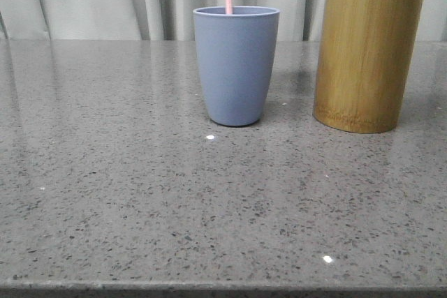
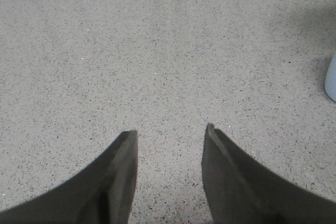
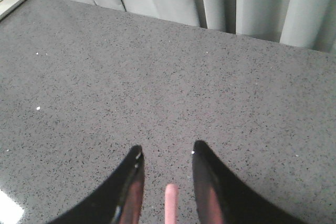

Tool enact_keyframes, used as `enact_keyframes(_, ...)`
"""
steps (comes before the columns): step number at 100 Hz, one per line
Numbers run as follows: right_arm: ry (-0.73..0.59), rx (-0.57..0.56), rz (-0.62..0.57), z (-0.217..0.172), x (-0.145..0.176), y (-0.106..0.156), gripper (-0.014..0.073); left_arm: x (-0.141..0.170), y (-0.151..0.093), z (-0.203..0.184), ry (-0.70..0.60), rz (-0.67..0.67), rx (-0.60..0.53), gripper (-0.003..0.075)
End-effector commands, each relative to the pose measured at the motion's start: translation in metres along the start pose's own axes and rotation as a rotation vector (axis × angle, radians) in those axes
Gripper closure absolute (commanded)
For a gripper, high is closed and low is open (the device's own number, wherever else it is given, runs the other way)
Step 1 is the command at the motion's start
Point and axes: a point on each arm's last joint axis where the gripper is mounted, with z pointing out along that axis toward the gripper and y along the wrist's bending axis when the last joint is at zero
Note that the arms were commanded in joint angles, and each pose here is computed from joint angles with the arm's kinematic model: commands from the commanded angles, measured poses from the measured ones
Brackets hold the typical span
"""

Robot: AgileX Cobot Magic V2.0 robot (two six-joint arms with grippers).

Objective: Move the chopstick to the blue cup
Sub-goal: 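Move the chopstick over the blue cup and lower it inside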

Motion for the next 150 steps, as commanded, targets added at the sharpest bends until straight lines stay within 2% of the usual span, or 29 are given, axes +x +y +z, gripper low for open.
enact_keyframes(1, -0.152, -0.031, -0.005, -0.025, -0.023, 0.008, 0.0306, -0.011, 0.000, -0.005, -0.084, -0.003, 0.014, 0.0424)
enact_keyframes(27, -0.172, -0.023, -0.021, -0.034, -0.026, 0.008, 0.0307, -0.011, 0.000, -0.005, -0.079, -0.003, 0.011, 0.0424)
enact_keyframes(53, -0.196, 0.026, -0.086, -0.062, -0.019, 0.005, 0.0309, -0.010, 0.000, -0.005, -0.078, -0.011, 0.011, 0.0425)
enact_keyframes(107, -0.252, 0.045, -0.093, -0.124, 0.052, -0.009, 0.0309, -0.012, 0.000, -0.005, -0.091, -0.019, 0.016, 0.0425)
enact_keyframes(150, -0.304, 0.143, -0.057, -0.171, 0.107, -0.038, 0.0309, 0.000, -0.006, 0.010, -0.089, -0.021, 0.038, 0.0425)
